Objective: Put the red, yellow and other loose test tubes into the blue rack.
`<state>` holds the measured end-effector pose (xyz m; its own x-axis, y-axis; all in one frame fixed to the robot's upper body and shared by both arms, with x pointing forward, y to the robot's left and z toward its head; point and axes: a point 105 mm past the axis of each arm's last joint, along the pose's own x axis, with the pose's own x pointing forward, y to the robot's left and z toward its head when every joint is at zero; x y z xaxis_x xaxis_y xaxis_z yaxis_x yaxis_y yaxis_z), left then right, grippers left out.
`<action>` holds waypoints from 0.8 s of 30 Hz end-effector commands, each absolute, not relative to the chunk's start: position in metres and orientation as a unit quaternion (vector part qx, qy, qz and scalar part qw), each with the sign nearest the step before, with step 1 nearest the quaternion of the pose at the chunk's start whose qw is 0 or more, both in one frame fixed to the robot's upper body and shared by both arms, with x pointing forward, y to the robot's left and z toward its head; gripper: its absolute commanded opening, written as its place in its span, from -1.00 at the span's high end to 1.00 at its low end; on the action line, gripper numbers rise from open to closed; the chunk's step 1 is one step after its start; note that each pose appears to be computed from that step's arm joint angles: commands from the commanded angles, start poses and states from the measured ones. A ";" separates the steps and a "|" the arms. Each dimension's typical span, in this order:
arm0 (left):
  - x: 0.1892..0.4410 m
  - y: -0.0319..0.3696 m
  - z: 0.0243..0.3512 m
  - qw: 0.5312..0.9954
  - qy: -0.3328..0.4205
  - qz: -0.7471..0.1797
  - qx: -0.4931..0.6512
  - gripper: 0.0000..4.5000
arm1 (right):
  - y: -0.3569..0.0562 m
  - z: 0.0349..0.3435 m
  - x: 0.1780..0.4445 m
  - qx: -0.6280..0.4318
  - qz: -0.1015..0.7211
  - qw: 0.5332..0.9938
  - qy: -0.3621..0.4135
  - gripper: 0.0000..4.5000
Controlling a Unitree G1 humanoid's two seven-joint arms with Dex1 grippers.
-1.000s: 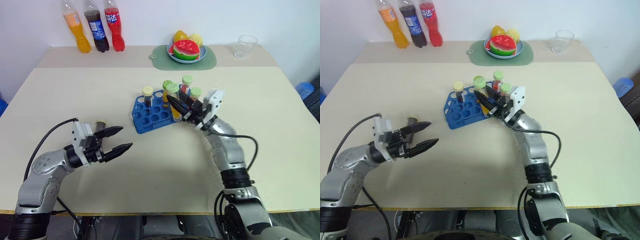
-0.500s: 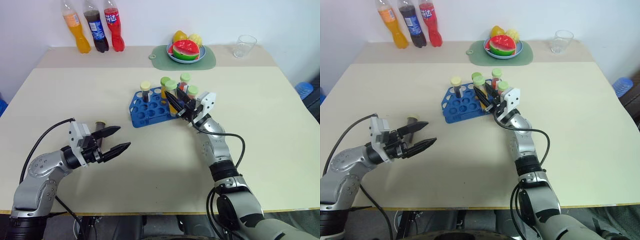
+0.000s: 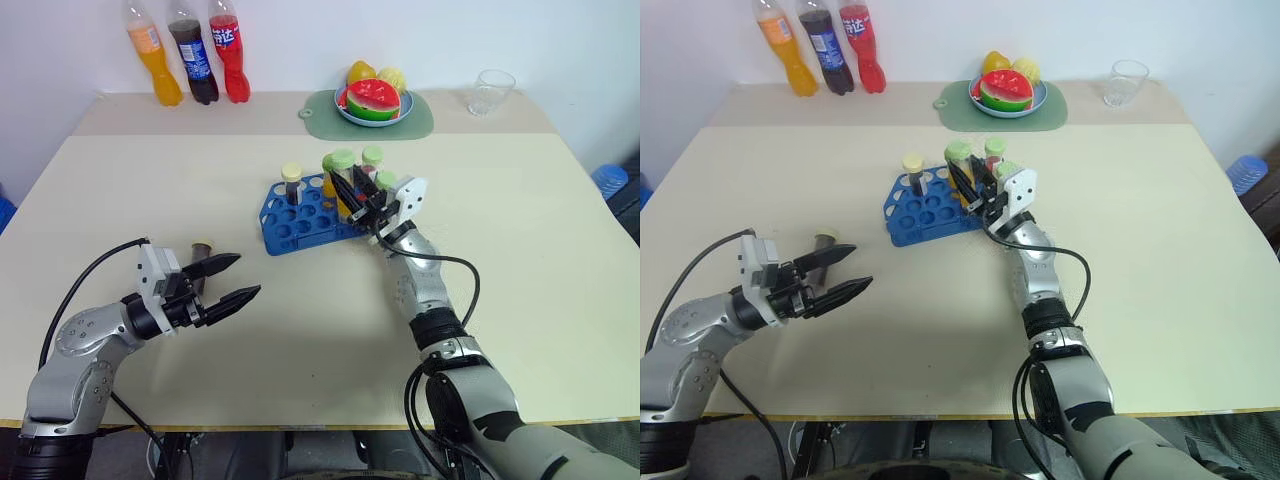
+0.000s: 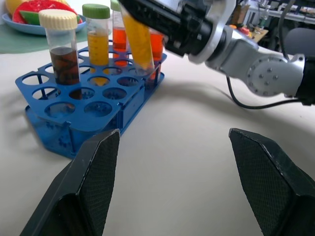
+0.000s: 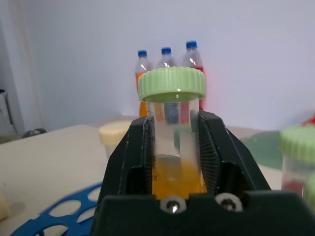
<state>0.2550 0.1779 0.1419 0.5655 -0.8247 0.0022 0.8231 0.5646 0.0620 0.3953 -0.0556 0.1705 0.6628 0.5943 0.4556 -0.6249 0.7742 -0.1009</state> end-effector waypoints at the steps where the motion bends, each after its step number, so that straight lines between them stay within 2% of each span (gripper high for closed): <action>1: 0.252 0.178 0.152 0.884 -0.037 -0.466 0.034 -0.63 | -0.052 0.176 0.395 0.029 0.335 0.907 -0.254 0.58; 16: 0.251 0.176 0.153 0.886 -0.041 -0.460 0.031 -0.63 | -0.048 0.161 0.401 0.019 0.312 0.918 -0.242 0.58; 24: 0.251 0.176 0.152 0.887 -0.041 -0.458 0.029 -0.63 | -0.043 0.158 0.387 0.032 0.344 0.903 -0.255 0.58</action>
<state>0.2538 0.1778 0.1411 0.5850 -0.8110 0.0073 0.8094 0.5844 0.0579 0.3932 -0.0476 0.1565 0.6589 0.5903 0.4663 -0.6158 0.7793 -0.1164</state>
